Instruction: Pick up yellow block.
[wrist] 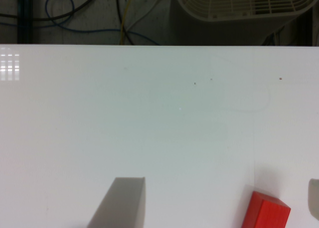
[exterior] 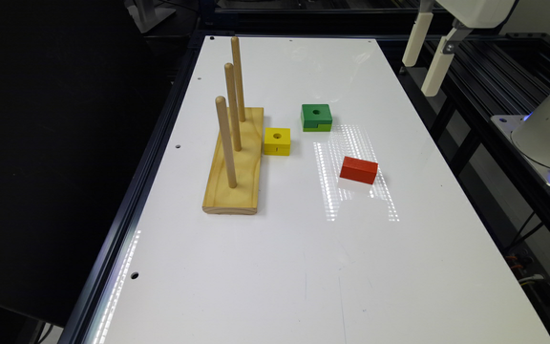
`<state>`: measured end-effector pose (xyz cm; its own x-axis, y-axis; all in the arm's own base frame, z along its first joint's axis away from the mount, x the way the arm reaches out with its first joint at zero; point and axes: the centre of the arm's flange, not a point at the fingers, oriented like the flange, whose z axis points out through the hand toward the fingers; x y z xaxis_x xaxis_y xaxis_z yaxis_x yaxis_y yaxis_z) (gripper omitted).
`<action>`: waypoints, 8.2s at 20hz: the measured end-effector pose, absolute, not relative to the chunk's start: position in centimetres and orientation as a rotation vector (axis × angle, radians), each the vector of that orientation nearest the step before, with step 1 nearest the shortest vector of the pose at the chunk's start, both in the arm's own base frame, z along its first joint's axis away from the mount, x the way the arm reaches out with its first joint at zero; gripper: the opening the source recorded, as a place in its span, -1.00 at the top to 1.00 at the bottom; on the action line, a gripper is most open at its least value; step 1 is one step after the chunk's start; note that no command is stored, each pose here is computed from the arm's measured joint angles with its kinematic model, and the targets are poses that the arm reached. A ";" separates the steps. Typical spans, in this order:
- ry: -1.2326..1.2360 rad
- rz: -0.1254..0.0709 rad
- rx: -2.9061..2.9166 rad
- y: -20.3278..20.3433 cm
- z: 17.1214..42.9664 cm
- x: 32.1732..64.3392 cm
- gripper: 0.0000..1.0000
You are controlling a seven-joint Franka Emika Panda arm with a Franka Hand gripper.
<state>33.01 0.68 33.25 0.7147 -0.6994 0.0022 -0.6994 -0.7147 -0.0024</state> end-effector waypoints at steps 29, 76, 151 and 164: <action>1.191 -0.007 -2.905 0.6 33.3 33.0 -1.00; 1.184 -0.056 -2.889 0.7 33.6 39.6 -1.00; 1.220 -0.062 -2.870 -1.6 32.4 50.5 -1.00; 1.220 -0.061 -2.870 -1.7 29.9 51.7 -1.00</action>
